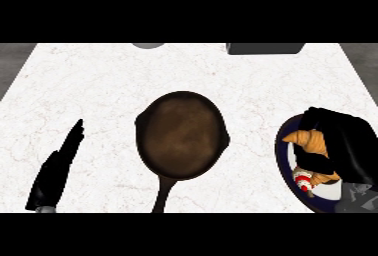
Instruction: Pick the croissant from the plate and place it in the pan
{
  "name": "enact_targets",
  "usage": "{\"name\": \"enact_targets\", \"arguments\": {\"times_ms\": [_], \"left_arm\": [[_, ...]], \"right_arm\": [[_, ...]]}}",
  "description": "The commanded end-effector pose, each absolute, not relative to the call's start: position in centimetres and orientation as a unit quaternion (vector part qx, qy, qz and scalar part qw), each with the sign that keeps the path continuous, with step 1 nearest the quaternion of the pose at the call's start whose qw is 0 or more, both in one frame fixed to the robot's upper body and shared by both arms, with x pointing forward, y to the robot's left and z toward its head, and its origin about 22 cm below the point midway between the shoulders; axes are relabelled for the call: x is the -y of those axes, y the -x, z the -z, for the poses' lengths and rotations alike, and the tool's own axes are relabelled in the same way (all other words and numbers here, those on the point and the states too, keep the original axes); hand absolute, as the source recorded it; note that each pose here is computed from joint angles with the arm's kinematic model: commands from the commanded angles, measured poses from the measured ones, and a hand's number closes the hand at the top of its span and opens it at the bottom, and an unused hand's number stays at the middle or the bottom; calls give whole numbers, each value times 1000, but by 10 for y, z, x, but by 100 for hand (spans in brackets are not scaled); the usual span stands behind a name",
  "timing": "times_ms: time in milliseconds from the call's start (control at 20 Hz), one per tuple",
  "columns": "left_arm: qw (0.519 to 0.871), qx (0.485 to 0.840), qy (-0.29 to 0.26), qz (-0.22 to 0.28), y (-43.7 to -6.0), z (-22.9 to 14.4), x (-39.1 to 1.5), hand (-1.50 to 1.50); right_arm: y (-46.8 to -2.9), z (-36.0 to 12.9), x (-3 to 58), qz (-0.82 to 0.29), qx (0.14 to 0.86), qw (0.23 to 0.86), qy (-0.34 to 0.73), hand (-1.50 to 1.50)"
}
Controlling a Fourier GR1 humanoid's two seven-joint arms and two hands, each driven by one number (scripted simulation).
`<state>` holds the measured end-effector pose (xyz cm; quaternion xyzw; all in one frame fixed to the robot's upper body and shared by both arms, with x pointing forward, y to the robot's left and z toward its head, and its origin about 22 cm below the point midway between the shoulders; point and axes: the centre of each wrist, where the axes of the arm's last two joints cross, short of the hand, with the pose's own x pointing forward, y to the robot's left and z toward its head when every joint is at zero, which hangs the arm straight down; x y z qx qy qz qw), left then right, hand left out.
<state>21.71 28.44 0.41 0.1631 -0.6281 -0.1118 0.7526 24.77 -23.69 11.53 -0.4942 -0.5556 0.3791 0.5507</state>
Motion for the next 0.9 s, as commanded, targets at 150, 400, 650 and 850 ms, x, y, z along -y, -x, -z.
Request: {"name": "enact_targets", "arguments": {"times_ms": [150,400,650,850], "left_arm": [[749,632,-152,124,-214,-12,-277,0],[743,640,-150,125,-218,-4,-283,0],[742,641,-152,125,-230,-16,-291,0],[747,638,-141,123,-241,-17,-281,0]], "right_arm": [[-258,-144,178,-352,633,499,476,150],[-282,-148,115,-336,656,534,414,150],[-316,-123,86,-339,646,566,383,150],[-344,-99,65,-327,642,595,356,150]]}}
